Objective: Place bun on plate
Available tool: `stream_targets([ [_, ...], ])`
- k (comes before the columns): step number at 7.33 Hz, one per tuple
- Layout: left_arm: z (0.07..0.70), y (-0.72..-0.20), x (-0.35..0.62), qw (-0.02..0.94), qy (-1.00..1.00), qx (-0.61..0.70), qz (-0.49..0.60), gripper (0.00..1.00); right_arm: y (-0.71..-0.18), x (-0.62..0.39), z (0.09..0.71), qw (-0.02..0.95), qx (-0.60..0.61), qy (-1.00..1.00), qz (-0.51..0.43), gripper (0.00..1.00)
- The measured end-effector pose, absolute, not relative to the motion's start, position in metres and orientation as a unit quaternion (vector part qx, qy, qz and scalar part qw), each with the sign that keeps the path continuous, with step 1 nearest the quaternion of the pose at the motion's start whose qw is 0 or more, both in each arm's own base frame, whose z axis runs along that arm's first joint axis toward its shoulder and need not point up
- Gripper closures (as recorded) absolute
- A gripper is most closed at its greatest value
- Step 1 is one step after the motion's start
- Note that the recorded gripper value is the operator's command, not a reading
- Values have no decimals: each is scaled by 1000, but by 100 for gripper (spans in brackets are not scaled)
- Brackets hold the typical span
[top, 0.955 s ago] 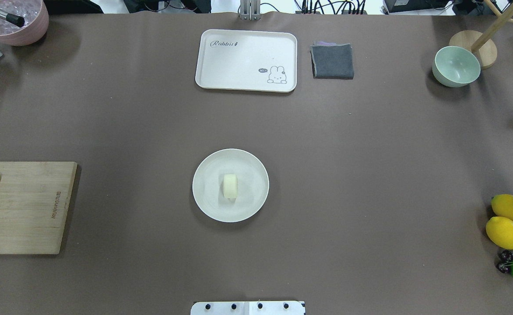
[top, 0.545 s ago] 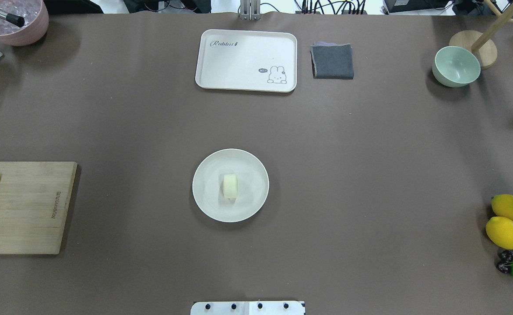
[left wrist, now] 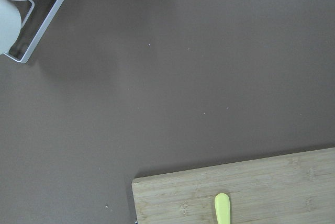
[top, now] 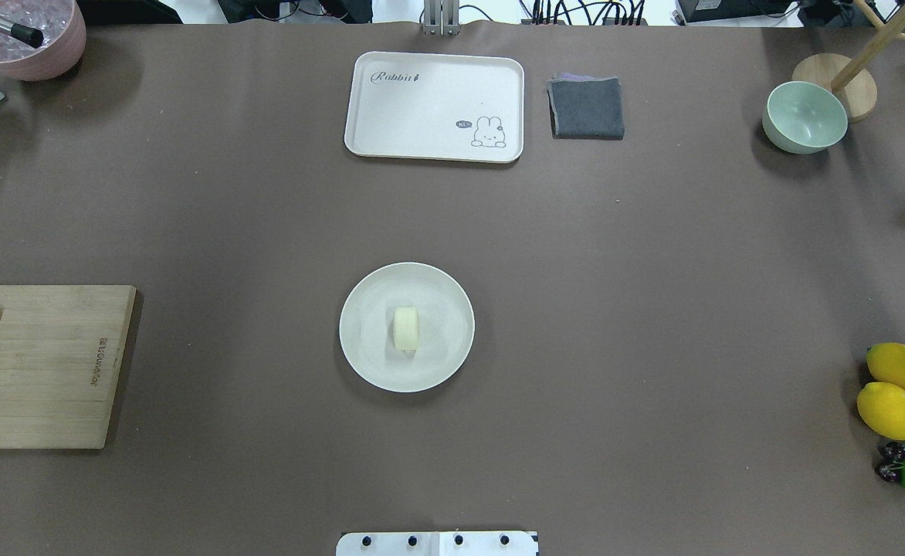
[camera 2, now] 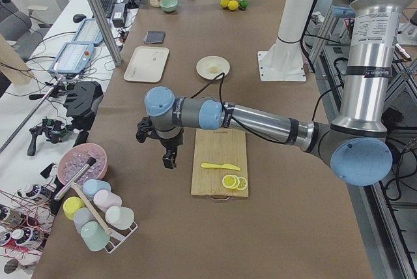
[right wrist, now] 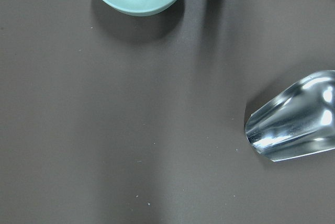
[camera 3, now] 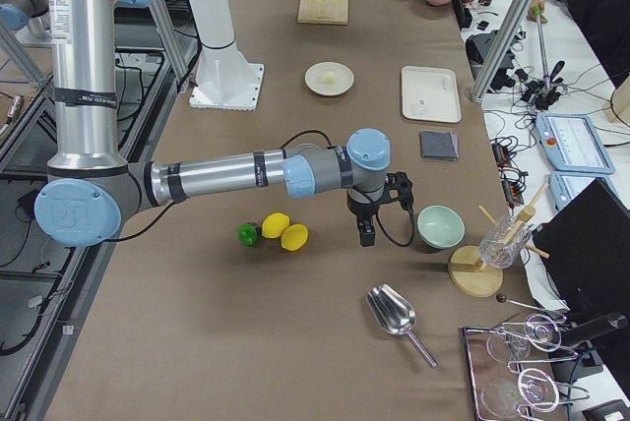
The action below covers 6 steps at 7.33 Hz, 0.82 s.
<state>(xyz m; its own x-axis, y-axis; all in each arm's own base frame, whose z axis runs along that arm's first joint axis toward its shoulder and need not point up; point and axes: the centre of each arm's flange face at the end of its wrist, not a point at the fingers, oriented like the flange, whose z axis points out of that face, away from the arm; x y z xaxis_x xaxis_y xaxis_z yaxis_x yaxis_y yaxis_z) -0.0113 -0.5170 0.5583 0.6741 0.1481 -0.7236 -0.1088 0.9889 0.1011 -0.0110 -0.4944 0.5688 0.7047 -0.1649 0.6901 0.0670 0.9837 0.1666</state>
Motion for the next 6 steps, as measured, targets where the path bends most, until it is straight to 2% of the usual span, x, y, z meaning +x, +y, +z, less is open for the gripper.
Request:
stream_targets([
  [6,561,-517,-12,915,398,22,69,2,-494,-11,567,920,66,-381,-64,0],
])
